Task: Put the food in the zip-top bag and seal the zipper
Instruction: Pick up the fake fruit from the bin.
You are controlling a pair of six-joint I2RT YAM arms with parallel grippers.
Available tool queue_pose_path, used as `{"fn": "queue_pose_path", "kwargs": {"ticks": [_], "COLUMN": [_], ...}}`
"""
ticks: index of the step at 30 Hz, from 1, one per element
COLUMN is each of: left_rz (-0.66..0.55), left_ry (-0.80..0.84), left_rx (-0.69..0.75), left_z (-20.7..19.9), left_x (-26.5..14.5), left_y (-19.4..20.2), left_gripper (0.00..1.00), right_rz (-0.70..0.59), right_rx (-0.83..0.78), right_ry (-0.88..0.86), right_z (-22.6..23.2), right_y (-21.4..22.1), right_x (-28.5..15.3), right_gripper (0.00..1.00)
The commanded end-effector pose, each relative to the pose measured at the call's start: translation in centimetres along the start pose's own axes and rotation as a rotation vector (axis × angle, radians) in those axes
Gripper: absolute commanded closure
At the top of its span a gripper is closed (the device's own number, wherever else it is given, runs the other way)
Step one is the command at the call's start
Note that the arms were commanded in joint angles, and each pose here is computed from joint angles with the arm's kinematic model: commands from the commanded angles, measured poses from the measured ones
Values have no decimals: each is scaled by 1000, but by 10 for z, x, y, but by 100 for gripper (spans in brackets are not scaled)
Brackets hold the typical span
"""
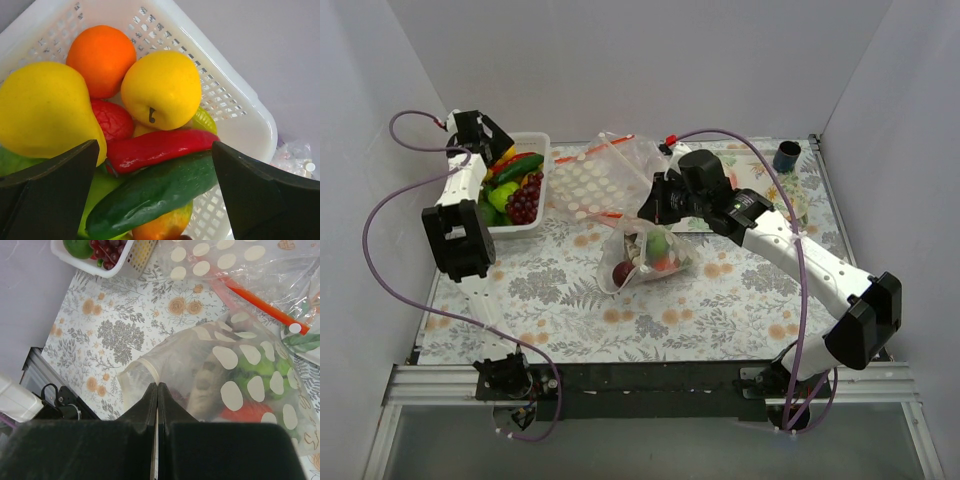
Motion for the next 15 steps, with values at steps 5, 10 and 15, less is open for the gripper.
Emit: {"fn": "queue_pose_path", "kwargs": {"ticks": [5, 10, 15], "left_rz": [-157, -115, -173], "left_ry": [22, -23, -32], "left_rx": [40, 49, 40], "left_z": [-5, 3, 5], "left_x": [17, 32, 10], "left_y": [-28, -14, -25], "left_gripper": [2, 2, 2], "right_rz": [-56, -58, -46], "right_rx": [-40, -45, -43], "right_ry": [-84, -83, -80], "right_z": [7, 6, 4], "right_y": [-4, -4, 0], "right_x": [-8, -6, -1], "right_gripper": [99, 99, 99]}}
Point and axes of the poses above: each gripper's point midway between its finger pads, its own x axis out along the fingers, its own z axis along the line the jaws close on, y = z × x, the point moved 9 cm from there along -x, back along the fingers, and after that the axes turned 5 degrees about x, right-handed, at the moved point
